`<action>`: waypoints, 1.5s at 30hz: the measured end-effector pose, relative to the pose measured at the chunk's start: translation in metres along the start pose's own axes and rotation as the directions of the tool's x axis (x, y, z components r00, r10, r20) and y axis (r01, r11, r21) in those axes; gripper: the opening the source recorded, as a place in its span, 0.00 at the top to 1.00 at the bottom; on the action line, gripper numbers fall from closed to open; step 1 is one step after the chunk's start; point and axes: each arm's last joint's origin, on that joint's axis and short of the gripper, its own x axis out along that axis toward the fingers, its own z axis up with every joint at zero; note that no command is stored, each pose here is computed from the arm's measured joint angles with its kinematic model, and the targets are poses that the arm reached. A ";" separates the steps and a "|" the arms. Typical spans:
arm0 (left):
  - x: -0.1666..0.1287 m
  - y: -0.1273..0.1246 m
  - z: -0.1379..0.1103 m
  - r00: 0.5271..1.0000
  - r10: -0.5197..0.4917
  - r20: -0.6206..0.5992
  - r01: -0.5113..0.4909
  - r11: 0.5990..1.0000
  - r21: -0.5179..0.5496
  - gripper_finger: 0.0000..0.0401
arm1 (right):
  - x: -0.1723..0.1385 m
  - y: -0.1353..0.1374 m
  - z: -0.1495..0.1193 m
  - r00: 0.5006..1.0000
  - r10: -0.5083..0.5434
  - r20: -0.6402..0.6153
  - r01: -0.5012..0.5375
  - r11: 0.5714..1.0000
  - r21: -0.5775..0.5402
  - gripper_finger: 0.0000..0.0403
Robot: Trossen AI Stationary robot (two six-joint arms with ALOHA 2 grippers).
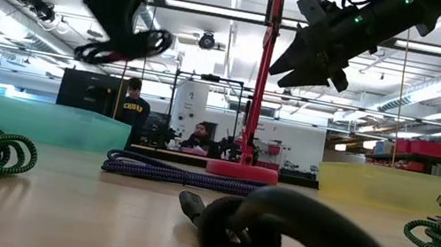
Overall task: Pick & Place USB Port
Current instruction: Put the black USB cable into the green bin
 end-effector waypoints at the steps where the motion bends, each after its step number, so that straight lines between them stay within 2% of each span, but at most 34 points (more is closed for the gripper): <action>1: -0.007 0.010 -0.003 1.000 0.019 0.018 -0.018 0.999 -0.045 0.86 | 0.000 0.000 0.000 1.000 0.000 0.000 0.000 1.000 0.000 0.52; 4: -0.029 0.040 -0.014 0.991 0.076 0.106 -0.055 0.980 -0.191 0.86 | 0.000 0.000 -0.001 1.000 -0.001 -0.004 0.001 1.000 -0.002 0.52; 7: -0.052 0.069 -0.034 0.966 0.183 0.182 -0.110 0.929 -0.352 0.86 | 0.000 0.000 -0.001 1.000 -0.002 -0.005 0.002 1.000 -0.004 0.52; 10: -0.073 0.091 -0.058 0.925 0.306 0.225 -0.147 0.835 -0.530 0.86 | 0.000 0.000 0.000 1.000 0.000 0.001 0.000 1.000 -0.009 0.52; 13: -0.092 0.106 -0.079 0.879 0.405 0.249 -0.133 0.712 -0.690 0.86 | 0.000 0.000 0.000 1.000 0.002 0.005 -0.002 1.000 -0.010 0.52; 14: -0.097 0.109 -0.084 0.868 0.425 0.257 -0.122 0.684 -0.719 0.86 | 0.000 0.000 0.000 1.000 0.002 0.006 -0.002 1.000 -0.011 0.52; 19: -0.108 0.117 -0.105 0.839 0.496 0.221 -0.158 0.612 -0.774 0.86 | 0.000 0.000 0.001 1.000 -0.003 0.013 0.003 1.000 -0.012 0.52; 24: -0.106 0.120 -0.117 0.826 0.555 0.094 -0.255 0.518 -0.816 0.86 | 0.000 0.000 0.001 1.000 -0.001 0.016 0.001 1.000 -0.010 0.52; 27: -0.105 0.123 -0.119 0.823 0.564 0.065 -0.264 0.481 -0.836 0.86 | 0.000 0.000 0.001 1.000 -0.001 0.016 0.001 1.000 -0.010 0.52; 31: -0.104 0.124 -0.121 0.830 0.556 0.043 -0.268 0.464 -0.845 0.86 | 0.000 0.001 0.001 1.000 0.000 0.016 0.000 1.000 -0.010 0.52; 35: -0.084 0.119 -0.131 0.817 0.577 0.007 -0.293 0.426 -0.856 0.86 | 0.000 0.001 0.001 1.000 0.007 0.013 -0.007 1.000 -0.011 0.52; 39: -0.059 0.112 -0.142 0.839 0.542 0.047 -0.228 0.428 -0.875 0.86 | 0.000 0.001 0.001 1.000 0.009 0.012 -0.009 1.000 -0.011 0.52; 43: -0.042 0.109 -0.144 0.823 0.544 0.165 -0.094 0.417 -0.904 0.86 | 0.000 0.001 0.001 1.000 0.009 0.011 -0.008 1.000 -0.015 0.52; 44: -0.037 0.108 -0.146 0.819 0.551 0.158 -0.101 0.410 -0.907 0.86 | 0.000 0.001 0.001 1.000 0.008 0.011 -0.008 1.000 -0.018 0.52; 45: -0.031 0.108 -0.150 0.819 0.559 0.129 -0.119 0.385 -0.915 0.86 | 0.000 0.001 0.001 1.000 0.009 0.011 -0.008 1.000 -0.021 0.52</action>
